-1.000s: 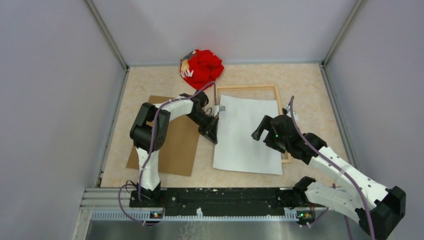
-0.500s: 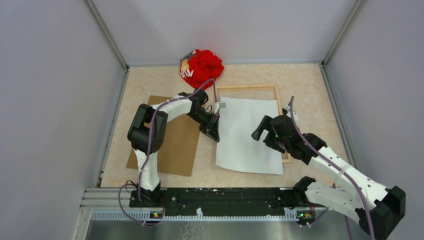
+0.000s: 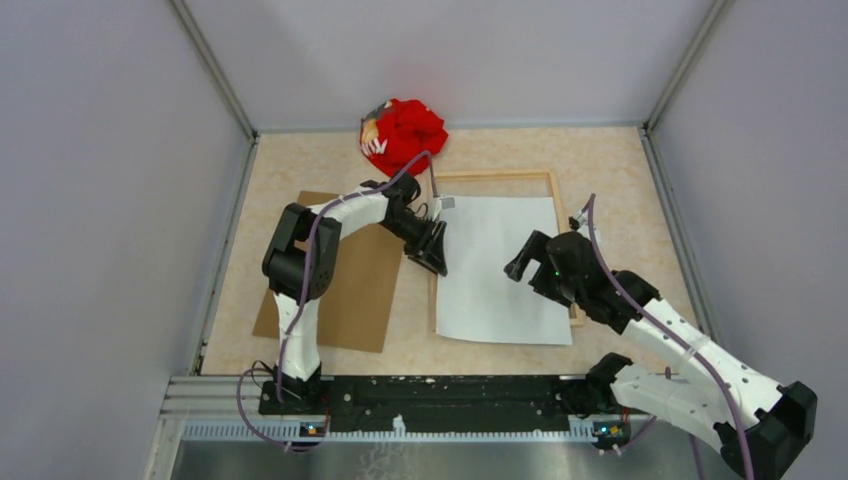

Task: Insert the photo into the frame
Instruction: Adjust the photo in the photo frame.

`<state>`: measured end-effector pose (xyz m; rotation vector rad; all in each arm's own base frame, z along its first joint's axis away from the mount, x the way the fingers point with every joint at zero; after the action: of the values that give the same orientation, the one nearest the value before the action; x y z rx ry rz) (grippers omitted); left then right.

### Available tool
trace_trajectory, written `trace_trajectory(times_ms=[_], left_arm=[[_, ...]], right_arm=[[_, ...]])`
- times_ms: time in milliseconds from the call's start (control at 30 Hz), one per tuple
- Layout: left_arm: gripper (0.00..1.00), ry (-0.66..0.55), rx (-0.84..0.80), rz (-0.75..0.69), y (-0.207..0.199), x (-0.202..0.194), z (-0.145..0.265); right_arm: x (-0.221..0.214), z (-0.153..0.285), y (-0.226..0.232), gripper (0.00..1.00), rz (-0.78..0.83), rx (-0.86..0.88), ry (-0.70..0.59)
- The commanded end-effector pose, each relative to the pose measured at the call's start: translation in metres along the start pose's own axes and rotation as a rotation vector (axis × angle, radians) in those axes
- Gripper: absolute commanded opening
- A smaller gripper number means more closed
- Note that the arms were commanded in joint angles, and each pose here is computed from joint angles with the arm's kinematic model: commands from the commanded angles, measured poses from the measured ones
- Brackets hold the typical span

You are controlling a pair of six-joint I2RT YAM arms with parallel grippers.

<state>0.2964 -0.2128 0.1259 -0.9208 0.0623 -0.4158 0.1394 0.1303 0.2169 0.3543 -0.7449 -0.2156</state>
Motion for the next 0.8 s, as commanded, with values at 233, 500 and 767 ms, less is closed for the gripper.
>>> trace_trajectory(times_ms=[233,500,767], left_arm=[[0.48,-0.056,-0.027,-0.018,0.002,0.024,-0.005],[0.23,-0.092,0.038,-0.075,0.0,0.028,0.001],[0.18,-0.195,0.142,-0.158,-0.012,0.016,0.02]], right_arm=[[0.0,0.002,-0.004,0.99,-0.024,0.009,-0.032],[0.0,0.002,-0.004,0.99,-0.023,0.012,-0.036],[0.0,-0.002,-0.002,0.99,-0.018,0.014,-0.033]])
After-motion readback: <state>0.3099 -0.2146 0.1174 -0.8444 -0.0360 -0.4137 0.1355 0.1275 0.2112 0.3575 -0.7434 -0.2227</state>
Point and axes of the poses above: each gripper's point midway between its finger pads, its own z axis back along the fingers, its own y axis along the line the jaws close on, x = y × z, the point moved 10 cm from there along z, back along the fingers, and after that the axes turned 11 degrees about z, right-handed, at the moved point
